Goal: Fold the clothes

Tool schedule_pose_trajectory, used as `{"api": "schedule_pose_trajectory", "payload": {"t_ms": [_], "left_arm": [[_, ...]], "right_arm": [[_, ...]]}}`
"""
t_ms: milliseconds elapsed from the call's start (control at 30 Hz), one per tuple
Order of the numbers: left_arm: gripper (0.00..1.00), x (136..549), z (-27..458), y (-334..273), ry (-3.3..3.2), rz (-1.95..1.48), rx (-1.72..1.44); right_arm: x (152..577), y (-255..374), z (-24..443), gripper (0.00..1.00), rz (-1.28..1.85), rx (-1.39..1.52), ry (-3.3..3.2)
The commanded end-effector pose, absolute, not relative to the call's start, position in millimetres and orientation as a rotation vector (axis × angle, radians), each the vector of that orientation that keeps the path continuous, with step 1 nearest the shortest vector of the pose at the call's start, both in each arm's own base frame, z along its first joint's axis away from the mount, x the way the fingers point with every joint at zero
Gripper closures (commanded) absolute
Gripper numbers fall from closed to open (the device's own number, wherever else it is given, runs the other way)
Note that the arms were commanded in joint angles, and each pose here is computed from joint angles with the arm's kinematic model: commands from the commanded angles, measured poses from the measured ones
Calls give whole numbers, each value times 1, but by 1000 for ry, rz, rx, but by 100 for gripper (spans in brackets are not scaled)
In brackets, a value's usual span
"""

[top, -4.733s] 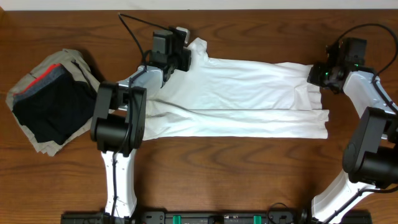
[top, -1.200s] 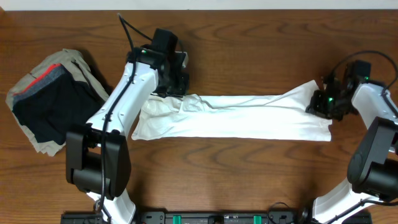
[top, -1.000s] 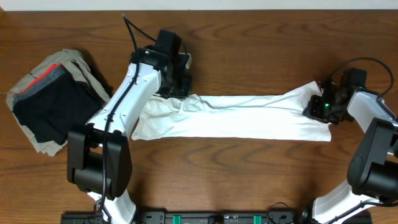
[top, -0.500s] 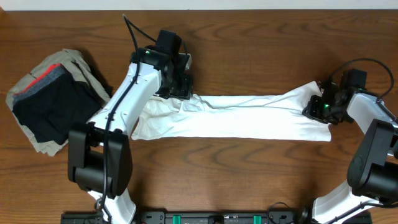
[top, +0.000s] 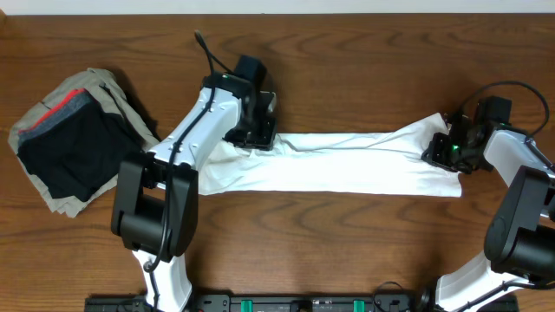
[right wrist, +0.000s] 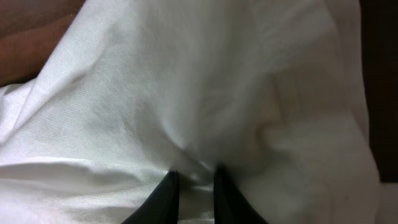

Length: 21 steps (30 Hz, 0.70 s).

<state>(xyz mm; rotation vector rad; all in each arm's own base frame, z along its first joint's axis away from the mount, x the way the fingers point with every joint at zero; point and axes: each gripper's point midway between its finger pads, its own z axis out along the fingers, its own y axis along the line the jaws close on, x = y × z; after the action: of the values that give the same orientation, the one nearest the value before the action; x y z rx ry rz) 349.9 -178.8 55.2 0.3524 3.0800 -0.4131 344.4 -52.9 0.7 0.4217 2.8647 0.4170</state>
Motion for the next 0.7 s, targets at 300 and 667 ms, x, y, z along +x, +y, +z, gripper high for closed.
{"api": "schedule_pose_trajectory", "payload": {"t_ms": [300, 667], "left_arm": [[94, 298, 66, -217, 3260, -761, 213], [94, 272, 69, -269, 3239, -821, 378]], "right_arm": [[327, -52, -14, 82, 386, 463, 2930], [327, -52, -14, 82, 386, 463, 2930]]}}
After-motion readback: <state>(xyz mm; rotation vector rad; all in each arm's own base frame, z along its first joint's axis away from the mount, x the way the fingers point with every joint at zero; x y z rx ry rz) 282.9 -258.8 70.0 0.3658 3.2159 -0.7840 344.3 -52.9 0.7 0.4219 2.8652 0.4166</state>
